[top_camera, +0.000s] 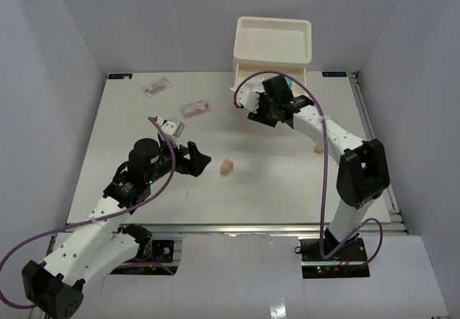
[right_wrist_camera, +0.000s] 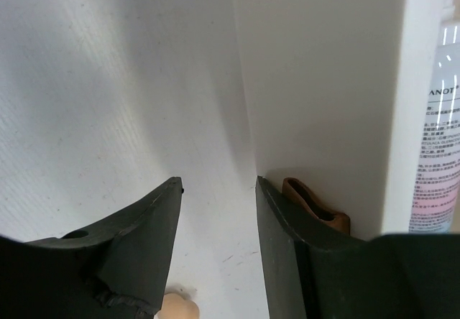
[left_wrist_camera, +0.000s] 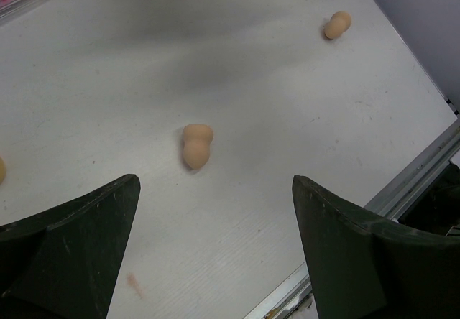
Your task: Organize the makeup
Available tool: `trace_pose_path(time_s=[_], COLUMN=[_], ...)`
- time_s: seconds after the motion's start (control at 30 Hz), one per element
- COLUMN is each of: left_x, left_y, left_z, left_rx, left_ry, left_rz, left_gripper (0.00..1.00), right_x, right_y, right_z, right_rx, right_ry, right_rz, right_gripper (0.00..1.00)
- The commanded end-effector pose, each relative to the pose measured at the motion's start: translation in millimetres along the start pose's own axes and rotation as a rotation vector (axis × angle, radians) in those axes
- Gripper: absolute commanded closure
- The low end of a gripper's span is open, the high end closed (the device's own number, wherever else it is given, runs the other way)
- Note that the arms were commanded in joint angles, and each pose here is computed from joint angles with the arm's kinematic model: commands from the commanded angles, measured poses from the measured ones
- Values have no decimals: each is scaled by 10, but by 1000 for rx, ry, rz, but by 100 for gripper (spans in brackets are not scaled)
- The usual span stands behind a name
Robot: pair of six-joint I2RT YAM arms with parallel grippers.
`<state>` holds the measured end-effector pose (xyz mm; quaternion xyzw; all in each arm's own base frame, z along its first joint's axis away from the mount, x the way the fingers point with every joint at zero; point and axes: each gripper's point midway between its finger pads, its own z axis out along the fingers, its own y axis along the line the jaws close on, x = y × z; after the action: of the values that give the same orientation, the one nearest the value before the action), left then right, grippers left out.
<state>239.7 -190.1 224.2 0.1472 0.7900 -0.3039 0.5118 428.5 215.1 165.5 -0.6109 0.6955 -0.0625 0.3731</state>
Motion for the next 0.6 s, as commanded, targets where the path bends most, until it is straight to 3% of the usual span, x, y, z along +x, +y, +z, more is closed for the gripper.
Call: trace_pose_path(time_s=[0.0,0.23,0.57], left_x=[-26,-20,17], left_y=[14,12,20], left_z=[-6,3,33], left_rx=[-2,2,6], left_ry=[-17,-14,3], left_rz=[-7,-9,-15], left_gripper=[2,2,2], right_x=[-374,-309,-106], right_y=[-772,-1133,-1526], right_z=[-144,-89,83], right_rx=[222,297,431], right_ry=[-127,-130,-110], right_rz=[9,60,72], right_gripper=[47,46,36])
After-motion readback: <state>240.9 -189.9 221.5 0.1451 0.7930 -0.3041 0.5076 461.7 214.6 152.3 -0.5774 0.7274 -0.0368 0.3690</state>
